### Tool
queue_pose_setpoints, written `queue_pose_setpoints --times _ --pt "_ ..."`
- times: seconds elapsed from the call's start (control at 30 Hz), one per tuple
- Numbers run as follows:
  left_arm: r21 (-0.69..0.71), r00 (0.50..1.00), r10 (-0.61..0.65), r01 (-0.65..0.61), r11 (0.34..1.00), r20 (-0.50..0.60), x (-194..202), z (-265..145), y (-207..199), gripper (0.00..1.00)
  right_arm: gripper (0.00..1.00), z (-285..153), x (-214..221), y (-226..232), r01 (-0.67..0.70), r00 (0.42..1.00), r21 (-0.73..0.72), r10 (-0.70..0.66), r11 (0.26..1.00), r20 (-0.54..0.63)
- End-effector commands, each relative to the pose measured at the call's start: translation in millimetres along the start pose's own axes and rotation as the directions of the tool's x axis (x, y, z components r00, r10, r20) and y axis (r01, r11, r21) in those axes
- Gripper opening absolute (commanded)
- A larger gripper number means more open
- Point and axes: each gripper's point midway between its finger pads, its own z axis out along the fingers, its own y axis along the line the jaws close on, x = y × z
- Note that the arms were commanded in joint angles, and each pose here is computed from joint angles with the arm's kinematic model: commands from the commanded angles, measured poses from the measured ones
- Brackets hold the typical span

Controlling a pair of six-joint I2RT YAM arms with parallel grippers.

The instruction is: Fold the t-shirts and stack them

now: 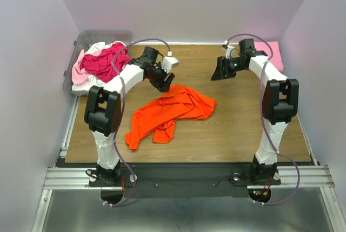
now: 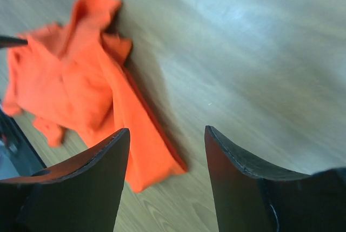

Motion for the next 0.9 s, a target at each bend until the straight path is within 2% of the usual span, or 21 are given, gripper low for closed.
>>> queue_pose_setpoints --times 0.0,0.13,0.23,0.4,0.5,0.53,0.57,0.6,0.67,0.7,0.8,0.83,0.87 --pt "-0.022 0.997 0.071 -0.071 0.997 -0.024 -10 -8 -14 0.71 0.63 26 52 17 0.121 0.981 -0.027 -0.124 0.992 -0.152" --pt "0.022 0.988 0.096 -0.094 0.995 -0.123 15 14 -25 0.72 0.64 33 75 14 0.090 0.976 -0.059 -0.099 0.994 -0.193" --pt "0.017 0.984 0.089 -0.087 0.996 -0.154 25 21 -25 0.69 0.64 38 89 9 0.074 0.971 -0.065 -0.087 0.995 -0.223" --pt "-0.052 0.983 0.078 -0.088 0.995 -0.166 26 26 -10 0.58 0.64 47 105 0 0.055 0.963 -0.064 -0.070 0.996 -0.261" --pt "-0.065 0.981 0.081 -0.094 0.993 -0.178 23 29 -5 0.46 0.60 48 111 1 0.050 0.960 -0.076 -0.069 0.996 -0.272" --pt "-0.067 0.982 0.083 -0.095 0.993 -0.169 19 28 -2 0.36 0.58 47 115 2 0.041 0.959 -0.083 -0.062 0.996 -0.277" --pt "-0.062 0.983 0.084 -0.095 0.994 -0.163 17 28 -3 0.30 0.57 47 116 2 0.041 0.958 -0.086 -0.063 0.995 -0.278" --pt "-0.070 0.985 0.085 -0.096 0.993 -0.150 11 24 0 0.15 0.55 46 117 4 0.044 0.958 -0.091 -0.068 0.995 -0.277" --pt "-0.063 0.989 0.086 -0.094 0.994 -0.118 2 18 0 0.03 0.52 45 120 9 0.038 0.958 -0.111 -0.067 0.993 -0.278" --pt "-0.073 0.991 0.076 -0.084 0.994 -0.107 -1 13 5 0.00 0.51 44 121 11 0.037 0.958 -0.118 -0.069 0.992 -0.279" --pt "-0.087 0.999 0.054 -0.054 0.995 -0.011 -37 -16 14 0.00 0.52 42 119 20 0.034 0.959 -0.147 -0.074 0.989 -0.273" --pt "-0.113 0.996 0.061 -0.053 0.992 0.070 -67 -40 24 0.00 0.60 43 118 24 0.040 0.960 -0.160 -0.083 0.986 -0.268" --pt "-0.067 0.992 0.056 -0.049 0.997 0.112 -81 -52 17 0.00 0.65 44 117 24 0.046 0.959 -0.161 -0.088 0.986 -0.268"
